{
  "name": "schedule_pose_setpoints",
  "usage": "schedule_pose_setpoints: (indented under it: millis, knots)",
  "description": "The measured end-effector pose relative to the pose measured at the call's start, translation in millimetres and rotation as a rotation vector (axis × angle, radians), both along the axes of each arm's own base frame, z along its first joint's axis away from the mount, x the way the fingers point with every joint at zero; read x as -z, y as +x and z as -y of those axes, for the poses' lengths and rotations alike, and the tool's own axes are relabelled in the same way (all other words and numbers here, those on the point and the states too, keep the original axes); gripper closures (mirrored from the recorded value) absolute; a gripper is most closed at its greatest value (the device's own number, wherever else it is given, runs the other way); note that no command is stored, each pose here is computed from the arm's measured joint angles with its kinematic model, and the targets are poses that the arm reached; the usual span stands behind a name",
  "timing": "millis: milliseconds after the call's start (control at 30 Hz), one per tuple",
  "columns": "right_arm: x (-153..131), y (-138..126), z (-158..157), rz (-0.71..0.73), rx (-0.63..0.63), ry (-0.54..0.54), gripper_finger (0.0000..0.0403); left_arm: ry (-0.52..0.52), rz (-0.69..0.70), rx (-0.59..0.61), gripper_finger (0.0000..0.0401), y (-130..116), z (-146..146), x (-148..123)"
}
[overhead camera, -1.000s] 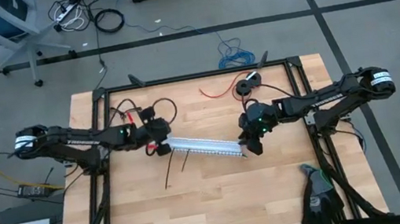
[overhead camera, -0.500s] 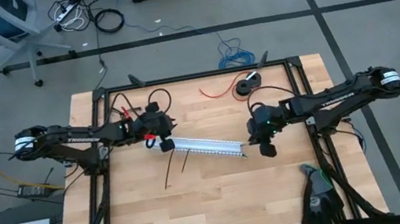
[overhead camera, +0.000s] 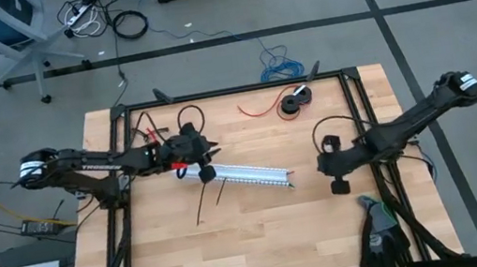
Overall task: Ziptie cables
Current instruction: Close the white cable duct
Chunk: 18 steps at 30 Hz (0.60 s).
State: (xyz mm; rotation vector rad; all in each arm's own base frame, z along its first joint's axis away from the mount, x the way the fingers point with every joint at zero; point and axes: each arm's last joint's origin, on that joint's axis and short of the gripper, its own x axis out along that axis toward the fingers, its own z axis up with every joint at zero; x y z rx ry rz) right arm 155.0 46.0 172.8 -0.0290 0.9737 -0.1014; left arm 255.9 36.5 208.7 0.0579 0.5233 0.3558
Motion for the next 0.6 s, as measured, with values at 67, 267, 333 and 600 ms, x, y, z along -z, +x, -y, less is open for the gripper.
schedule_pose_setpoints:
  millis: [67, 267, 333, 600]
  knots:
    - [5, -9, -1, 0.054, 0.011, -0.004, 0.0401, -0.005, 0.0, 0.009, 0.0307, 8, 2, -2]
    - [16, -15, -2, 0.257, -0.066, -0.014, 0.0401, -0.01, -0.038, 0.019, 0.0307, 39, 2, 2]
    - [20, -14, -3, 0.296, -0.112, -0.043, 0.0402, -0.018, -0.038, 0.014, 0.0307, 49, 1, 3]
    - [32, -1, -6, 0.386, -0.181, -0.145, 0.04, -0.052, 0.006, -0.006, 0.0307, 66, 1, -6]
